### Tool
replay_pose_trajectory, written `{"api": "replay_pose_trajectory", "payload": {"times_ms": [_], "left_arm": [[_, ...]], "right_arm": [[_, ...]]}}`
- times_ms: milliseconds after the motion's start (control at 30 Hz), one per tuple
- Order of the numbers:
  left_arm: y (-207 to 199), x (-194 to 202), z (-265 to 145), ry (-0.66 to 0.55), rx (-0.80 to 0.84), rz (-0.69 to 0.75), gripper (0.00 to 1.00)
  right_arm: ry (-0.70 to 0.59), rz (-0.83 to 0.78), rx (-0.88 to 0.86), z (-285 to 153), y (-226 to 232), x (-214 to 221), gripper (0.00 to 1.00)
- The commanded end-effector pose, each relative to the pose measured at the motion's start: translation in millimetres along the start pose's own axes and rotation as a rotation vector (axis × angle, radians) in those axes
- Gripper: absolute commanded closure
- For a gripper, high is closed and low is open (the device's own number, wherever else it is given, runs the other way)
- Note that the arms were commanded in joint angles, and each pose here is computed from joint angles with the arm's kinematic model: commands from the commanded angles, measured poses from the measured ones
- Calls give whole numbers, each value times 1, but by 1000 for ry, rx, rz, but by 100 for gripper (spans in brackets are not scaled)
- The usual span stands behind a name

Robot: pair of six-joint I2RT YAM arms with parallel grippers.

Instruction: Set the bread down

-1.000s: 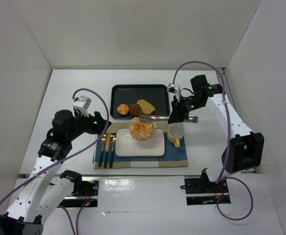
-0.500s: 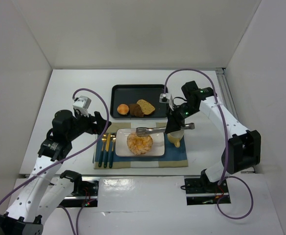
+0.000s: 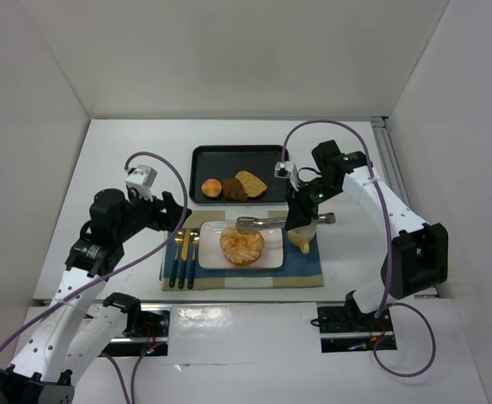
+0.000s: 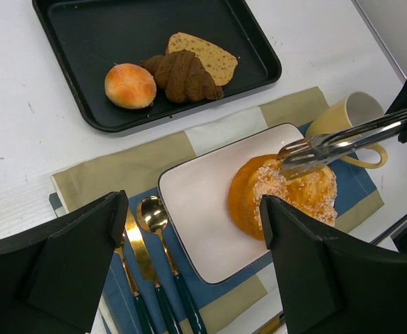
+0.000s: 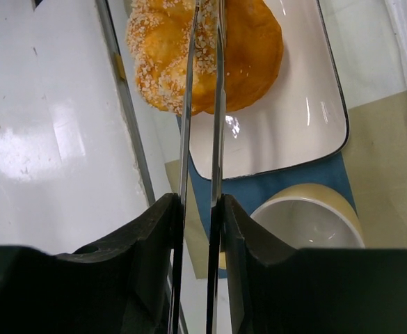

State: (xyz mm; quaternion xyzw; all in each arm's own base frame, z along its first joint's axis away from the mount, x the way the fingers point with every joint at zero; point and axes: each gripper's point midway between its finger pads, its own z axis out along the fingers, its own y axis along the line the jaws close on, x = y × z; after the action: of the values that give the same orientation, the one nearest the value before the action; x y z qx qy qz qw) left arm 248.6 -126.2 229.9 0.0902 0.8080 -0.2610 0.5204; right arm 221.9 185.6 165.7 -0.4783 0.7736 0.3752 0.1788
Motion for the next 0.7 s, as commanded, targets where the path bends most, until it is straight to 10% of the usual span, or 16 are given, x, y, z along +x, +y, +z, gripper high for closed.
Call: {"api": "replay_pose_trajectory", "payload": {"times_ms": [0,667], "left_arm": [[-8,-21,-5,-64,28,44,5],[-7,-21,-4,-67,19,44,5]], "right_arm": [[-44,-60,36,-8,4,-13,61],[-80,-103,100,-22,8,-26,42]]}}
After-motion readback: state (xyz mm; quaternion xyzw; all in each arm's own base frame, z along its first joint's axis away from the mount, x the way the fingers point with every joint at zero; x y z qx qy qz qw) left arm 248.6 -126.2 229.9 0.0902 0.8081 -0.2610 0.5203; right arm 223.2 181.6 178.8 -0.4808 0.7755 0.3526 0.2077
